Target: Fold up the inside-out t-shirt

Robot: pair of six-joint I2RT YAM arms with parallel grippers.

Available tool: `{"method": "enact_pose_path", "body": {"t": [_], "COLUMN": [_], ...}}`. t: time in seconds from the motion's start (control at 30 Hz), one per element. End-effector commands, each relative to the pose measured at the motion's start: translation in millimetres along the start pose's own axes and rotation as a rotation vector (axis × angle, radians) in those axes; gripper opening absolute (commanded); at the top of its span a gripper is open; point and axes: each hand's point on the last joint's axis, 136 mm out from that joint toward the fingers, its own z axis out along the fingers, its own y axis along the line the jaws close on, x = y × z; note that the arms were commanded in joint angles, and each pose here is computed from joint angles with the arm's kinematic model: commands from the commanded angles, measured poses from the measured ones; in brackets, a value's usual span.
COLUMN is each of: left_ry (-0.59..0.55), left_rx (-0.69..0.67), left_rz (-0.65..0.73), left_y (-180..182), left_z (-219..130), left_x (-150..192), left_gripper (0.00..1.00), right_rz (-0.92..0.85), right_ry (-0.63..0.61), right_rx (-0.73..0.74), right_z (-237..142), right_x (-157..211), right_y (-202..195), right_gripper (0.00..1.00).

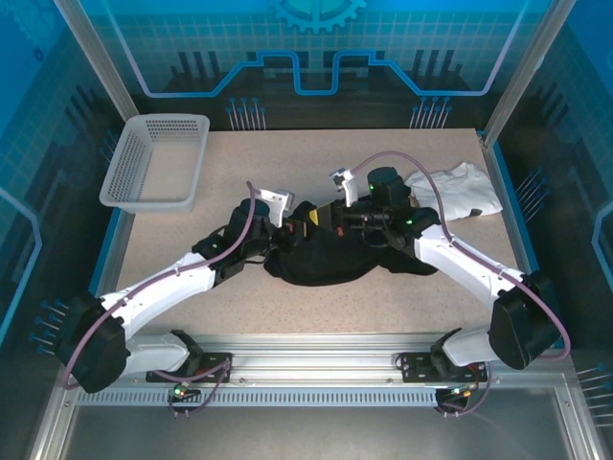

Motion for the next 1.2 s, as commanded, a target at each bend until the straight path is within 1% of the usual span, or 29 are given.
{"method": "enact_pose_path", "body": {"t": [0.0, 0.1, 0.23, 0.37, 0.47, 0.6, 0.73, 0.93, 1.0, 1.03, 1.07, 1.1, 1.17], "left_ry": [-0.075, -0.072, -0.069, -0.083, -0.094, -0.103, -0.125, -0.144, -0.149, -0.153, -0.150, -0.143, -0.111], "left_rx": [0.013, -0.004, 0.008, 0.060, 0.096, 0.068, 0.061, 0.036, 0.024, 0.022, 0.028, 0.037, 0.037], "left_rz": [-0.011, -0.026, -0.057, -0.051, -0.023, 0.016, 0.017, -0.014, -0.017, -0.016, -0.014, -0.010, -0.005], "left_y": [-0.1, 10.2, 18.3, 14.9, 8.8, 9.0, 5.6, 2.1, 2.2, 1.8, 0.2, -2.4, -2.0], "left_z": [-6.2, -14.9, -25.1, -31.0, -36.2, -41.7, -46.5, -47.3, -43.0, -40.2, -35.0, -30.7, -20.5], "left_x": [-18.9, -7.5, 9.7, 21.6, 22.1, 15.0, 4.7, -15.1, -22.3, -26.0, -28.3, -30.9, -28.6], "left_gripper": [0.00, 0.00, 0.00, 0.00, 0.00, 0.26, 0.43, 0.56, 0.57, 0.57, 0.54, 0.49, 0.33], "right_rz": [-0.027, -0.023, -0.037, -0.048, -0.070, -0.108, -0.121, -0.138, -0.142, -0.145, -0.147, -0.150, -0.160], "right_ry": [-0.055, -0.085, -0.102, -0.103, -0.083, -0.045, -0.039, -0.030, -0.026, -0.024, -0.023, -0.024, -0.030], "right_rx": [0.014, 0.051, 0.035, 0.027, -0.007, -0.027, -0.016, -0.028, -0.034, -0.037, -0.038, -0.036, -0.016], "right_z": [-23.9, -35.9, -37.4, -35.0, -29.1, -20.7, -19.4, -14.3, -12.2, -11.3, -10.8, -10.9, -14.1], "right_x": [-16.7, -23.2, -28.9, -30.6, -27.6, -19.9, -17.0, -13.5, -12.4, -11.7, -10.9, -11.1, -12.1], "right_y": [4.6, -4.2, -1.6, -1.7, 4.4, 11.7, 11.2, 14.6, 16.2, 17.2, 18.0, 18.0, 16.7], "right_gripper": [0.02, 0.01, 0.00, 0.00, 0.00, 0.00, 0.00, 0.00, 0.00, 0.00, 0.00, 0.00, 0.00]}}
